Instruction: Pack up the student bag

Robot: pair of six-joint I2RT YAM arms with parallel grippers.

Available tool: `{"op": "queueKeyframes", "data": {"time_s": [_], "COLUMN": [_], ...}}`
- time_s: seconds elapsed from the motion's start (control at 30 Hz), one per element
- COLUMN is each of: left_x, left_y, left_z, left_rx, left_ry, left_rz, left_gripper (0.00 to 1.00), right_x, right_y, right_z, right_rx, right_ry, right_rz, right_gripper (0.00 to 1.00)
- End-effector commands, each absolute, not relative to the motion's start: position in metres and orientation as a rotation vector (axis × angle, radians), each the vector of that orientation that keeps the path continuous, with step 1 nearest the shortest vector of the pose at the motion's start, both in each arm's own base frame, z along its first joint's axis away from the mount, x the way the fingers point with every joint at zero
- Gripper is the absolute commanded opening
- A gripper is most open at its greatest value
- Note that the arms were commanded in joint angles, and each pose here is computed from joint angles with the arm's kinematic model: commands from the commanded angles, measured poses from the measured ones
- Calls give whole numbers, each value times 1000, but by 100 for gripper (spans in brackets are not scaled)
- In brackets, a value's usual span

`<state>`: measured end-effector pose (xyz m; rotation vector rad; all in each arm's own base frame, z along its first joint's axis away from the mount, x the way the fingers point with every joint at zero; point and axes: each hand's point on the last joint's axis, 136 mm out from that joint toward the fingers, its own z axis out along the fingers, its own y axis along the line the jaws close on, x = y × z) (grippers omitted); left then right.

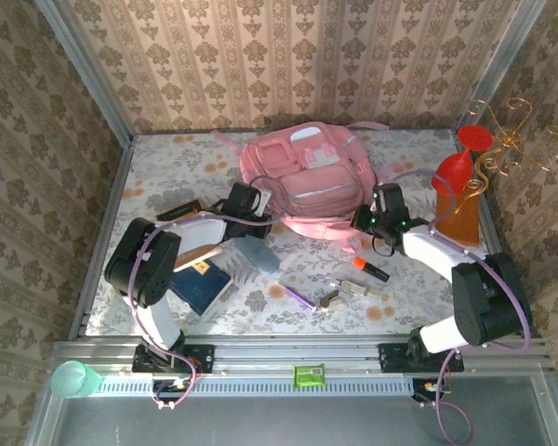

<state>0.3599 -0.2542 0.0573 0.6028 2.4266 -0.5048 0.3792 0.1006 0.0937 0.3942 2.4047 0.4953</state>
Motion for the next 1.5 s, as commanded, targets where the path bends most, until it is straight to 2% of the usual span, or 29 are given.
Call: {"op": "queueKeyframes", "data": {"time_s": [0.0,0.27,0.3,0.47,0.6,0.63,0.8,0.93,1.1,1.2,1.27,1.33,1.47], "left_x": [365,327,327,329,329,329,328,325,323,322,321,322,330], "left_y": [-247,-292,-293,-299,-305,-306,-308,-311,-311,-309,-308,-305,-289], "left_z": [79,97,97,99,103,103,101,101,103,101,99,99,95], "left_rx": [619,797,795,784,795,798,798,813,818,817,816,811,761], "left_ry": [2374,2306,2307,2304,2290,2291,2292,2290,2287,2292,2298,2298,2335], "left_rz": [-543,-709,-712,-722,-729,-727,-731,-737,-736,-725,-719,-709,-637], "left_gripper": [0,0,0,0,0,0,0,0,0,0,0,0,0], "right_x": [380,402,403,389,366,358,337,346,367,377,381,383,379], "right_y": [72,69,70,77,77,79,95,117,131,133,131,123,108], "right_z": [80,86,88,100,108,107,94,77,68,69,70,69,69], "right_rx": [326,330,325,338,382,402,524,567,590,593,590,603,630], "right_ry": [2536,2585,2584,2571,2548,2546,2479,2463,2395,2363,2347,2337,2334], "right_rz": [312,287,295,378,422,452,646,806,923,947,931,893,821], "right_gripper": [0,0,4,41,55,62,82,89,89,82,71,51,20]}}
